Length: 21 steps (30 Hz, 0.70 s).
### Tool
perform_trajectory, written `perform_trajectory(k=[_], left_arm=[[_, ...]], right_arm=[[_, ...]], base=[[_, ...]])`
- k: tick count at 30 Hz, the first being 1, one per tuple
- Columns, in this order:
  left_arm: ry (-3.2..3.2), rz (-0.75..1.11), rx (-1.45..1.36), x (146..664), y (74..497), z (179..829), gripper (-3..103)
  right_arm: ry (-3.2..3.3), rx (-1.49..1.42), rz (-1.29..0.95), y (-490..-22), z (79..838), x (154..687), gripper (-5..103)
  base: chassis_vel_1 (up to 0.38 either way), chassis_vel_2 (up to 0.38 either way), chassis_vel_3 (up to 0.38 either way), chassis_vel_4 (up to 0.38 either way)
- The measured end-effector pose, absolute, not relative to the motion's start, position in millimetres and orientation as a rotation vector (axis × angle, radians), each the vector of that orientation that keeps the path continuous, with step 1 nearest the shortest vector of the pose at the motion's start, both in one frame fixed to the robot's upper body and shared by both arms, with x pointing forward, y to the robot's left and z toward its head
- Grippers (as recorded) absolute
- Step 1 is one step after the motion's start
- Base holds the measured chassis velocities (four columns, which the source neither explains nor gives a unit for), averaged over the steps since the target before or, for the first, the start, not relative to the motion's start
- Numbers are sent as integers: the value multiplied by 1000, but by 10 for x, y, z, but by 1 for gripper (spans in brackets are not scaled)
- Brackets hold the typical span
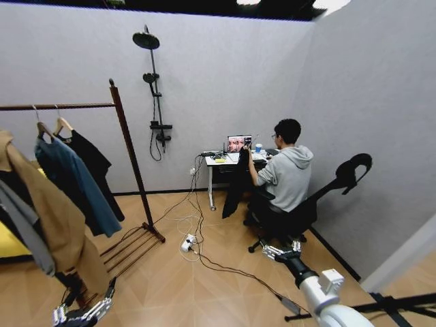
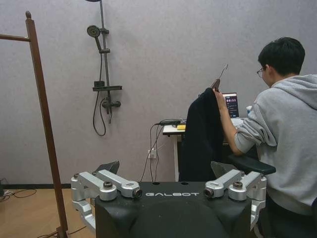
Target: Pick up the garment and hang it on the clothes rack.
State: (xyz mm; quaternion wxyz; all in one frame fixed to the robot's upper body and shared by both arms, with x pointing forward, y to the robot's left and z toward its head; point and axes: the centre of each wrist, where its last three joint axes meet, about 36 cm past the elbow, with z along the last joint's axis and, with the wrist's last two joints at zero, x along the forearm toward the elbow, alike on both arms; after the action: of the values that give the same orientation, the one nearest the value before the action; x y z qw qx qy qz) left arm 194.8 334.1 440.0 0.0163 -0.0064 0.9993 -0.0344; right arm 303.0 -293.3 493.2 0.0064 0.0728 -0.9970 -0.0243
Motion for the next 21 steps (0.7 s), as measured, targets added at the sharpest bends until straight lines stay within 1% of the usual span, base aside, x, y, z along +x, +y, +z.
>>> perform_trajectory(k=[21], left_arm=[[3107, -107, -20, 1948, 3341, 4400, 100]], right_arm=[[-3102, 245, -72, -2802, 4890, 3108, 100]], base=[[171, -176, -177, 180]])
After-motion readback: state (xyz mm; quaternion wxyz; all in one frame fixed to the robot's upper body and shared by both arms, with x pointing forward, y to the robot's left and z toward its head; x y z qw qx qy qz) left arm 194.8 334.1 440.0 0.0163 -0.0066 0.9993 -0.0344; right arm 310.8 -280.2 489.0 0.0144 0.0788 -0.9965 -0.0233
